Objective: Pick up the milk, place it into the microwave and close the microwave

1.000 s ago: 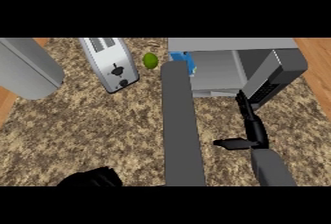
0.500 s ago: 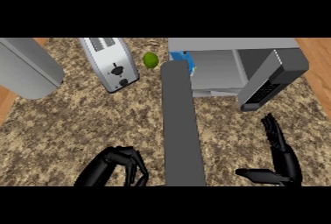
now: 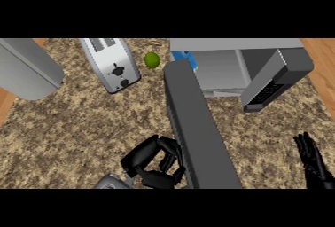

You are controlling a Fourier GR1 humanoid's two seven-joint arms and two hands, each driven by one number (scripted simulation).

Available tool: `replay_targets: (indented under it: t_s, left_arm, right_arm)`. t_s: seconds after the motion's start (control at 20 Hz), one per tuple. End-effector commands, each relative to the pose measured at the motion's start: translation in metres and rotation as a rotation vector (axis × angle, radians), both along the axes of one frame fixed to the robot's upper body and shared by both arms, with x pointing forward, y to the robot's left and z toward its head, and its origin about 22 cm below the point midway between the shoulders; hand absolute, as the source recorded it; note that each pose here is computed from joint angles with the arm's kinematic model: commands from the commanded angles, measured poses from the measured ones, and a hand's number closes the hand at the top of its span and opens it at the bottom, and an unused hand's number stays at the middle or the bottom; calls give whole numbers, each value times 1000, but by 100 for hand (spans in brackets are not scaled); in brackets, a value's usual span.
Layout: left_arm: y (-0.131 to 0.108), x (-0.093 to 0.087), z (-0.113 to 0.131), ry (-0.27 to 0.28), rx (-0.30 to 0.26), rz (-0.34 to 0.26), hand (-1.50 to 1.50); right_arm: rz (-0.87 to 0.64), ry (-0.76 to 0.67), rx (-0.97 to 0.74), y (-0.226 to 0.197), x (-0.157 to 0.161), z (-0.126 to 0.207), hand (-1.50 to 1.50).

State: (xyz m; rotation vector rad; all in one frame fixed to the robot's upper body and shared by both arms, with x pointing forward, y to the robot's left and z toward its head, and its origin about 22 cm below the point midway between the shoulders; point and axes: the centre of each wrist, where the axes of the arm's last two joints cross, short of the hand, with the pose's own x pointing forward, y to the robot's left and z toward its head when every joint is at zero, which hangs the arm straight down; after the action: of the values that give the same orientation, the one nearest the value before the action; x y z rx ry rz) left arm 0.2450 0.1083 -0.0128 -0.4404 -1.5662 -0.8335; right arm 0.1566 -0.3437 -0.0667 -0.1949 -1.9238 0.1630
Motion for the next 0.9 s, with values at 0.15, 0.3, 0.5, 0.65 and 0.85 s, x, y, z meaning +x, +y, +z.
replay_targets:
  t_s: [0.15,0.3,0.5,0.65,0.85]
  left_arm:
    - [-41,11,-46,13,42,-125,150]
    - [-57,-4,-60,45,46,-140,150]
    - [-73,-4,-51,0,59,-66,150]
    - [-81,-13,-48,6,64,2,150]
    - [-86,-9,-43,-26,49,89,150]
  right_arm:
    - [40,-64,39,-17,-24,26,-150]
    - [70,-76,18,-17,-15,36,-150]
    - [134,-134,72,-21,-13,51,-150]
    - [139,-182,32,-28,-14,70,-150]
    - [199,-223,32,-25,-3,92,-150]
